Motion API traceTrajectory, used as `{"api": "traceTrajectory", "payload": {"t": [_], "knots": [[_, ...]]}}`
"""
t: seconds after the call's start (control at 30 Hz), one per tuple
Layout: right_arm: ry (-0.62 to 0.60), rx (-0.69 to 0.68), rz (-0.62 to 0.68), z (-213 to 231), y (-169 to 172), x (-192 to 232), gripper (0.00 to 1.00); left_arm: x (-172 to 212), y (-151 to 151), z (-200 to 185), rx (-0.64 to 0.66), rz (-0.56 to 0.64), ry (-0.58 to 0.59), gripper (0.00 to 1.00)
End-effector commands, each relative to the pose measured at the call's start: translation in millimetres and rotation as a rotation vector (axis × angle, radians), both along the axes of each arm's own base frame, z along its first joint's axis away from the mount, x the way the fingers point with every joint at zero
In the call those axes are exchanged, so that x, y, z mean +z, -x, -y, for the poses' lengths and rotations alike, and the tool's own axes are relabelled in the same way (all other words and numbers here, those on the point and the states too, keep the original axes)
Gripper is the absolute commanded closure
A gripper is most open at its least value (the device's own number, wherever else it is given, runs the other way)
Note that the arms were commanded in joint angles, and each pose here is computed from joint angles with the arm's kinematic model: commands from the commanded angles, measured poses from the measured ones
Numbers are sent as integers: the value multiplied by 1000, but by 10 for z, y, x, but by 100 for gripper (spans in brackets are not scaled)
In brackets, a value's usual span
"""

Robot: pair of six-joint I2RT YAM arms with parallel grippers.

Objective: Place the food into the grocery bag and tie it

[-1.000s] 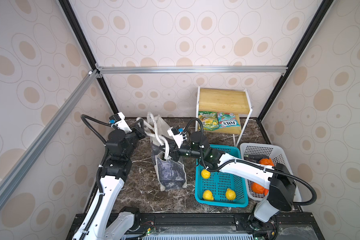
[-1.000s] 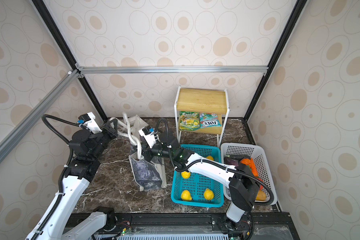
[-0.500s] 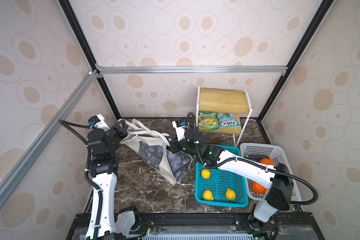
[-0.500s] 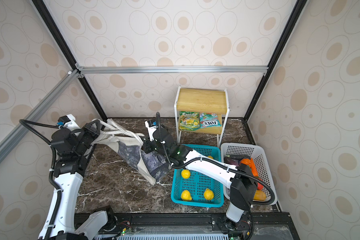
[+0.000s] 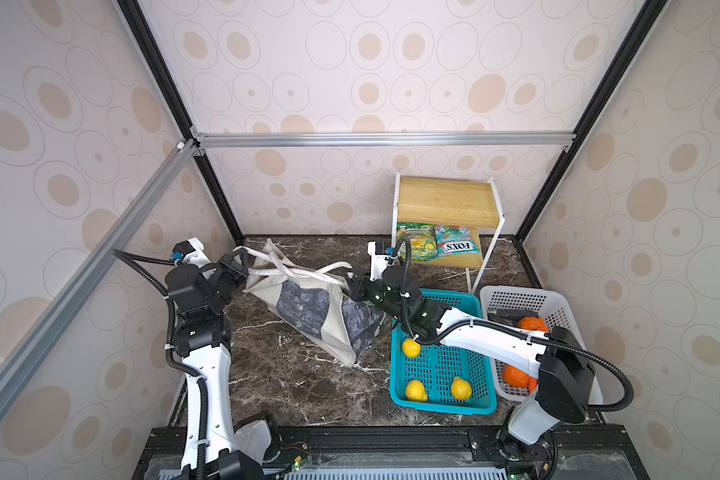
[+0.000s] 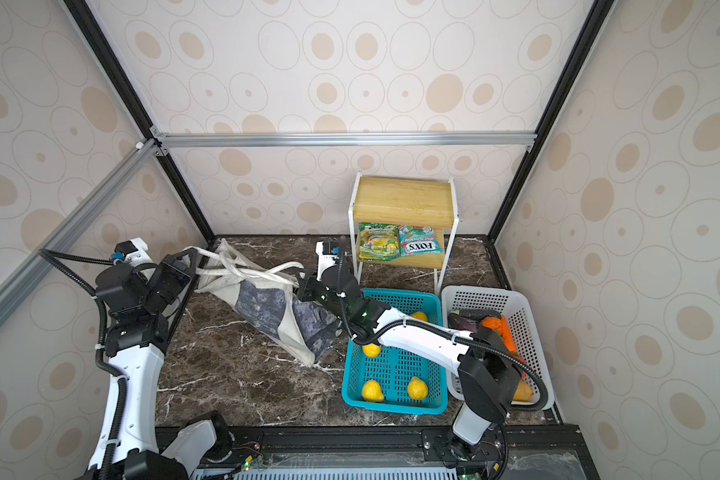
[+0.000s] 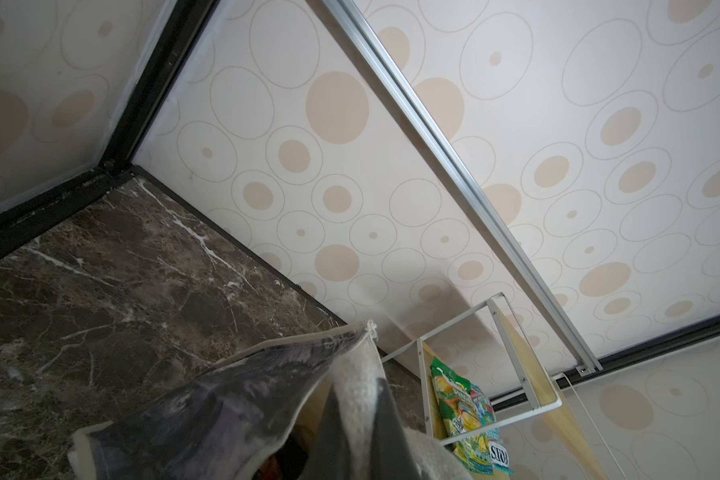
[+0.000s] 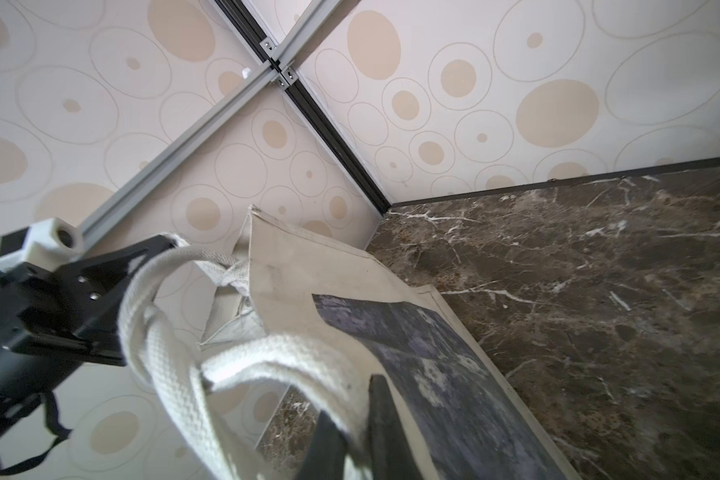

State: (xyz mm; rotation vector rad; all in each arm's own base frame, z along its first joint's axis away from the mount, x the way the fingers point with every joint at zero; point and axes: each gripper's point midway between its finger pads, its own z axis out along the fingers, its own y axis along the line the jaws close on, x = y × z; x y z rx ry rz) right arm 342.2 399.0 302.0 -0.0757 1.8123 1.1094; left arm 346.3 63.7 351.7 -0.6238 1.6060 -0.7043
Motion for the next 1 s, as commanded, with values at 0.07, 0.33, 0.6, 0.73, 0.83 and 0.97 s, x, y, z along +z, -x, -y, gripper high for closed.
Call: {"api": "traceTrajectory", "payload": {"t": [0.07,0.33,0.6,0.73,0.83,0.97], "knots": [[-24,-235,-54,766,-441,-223,100,499,174,-763,323,175,-93,100],[49,-253,-43,847,-415,-280,100,397,187,-731,306,187,-55,100],[277,6,38,351,-191,-400,100,228,109,-550,195,201,10,100],[295,119,88,195,-55,-395,95,123,80,-459,170,173,-3,100],[271,147,133,176,2,-339,91,24,59,-394,153,150,-11,100],[277,197,167,113,46,-268,83,-63,48,-336,138,139,-8,100]]}}
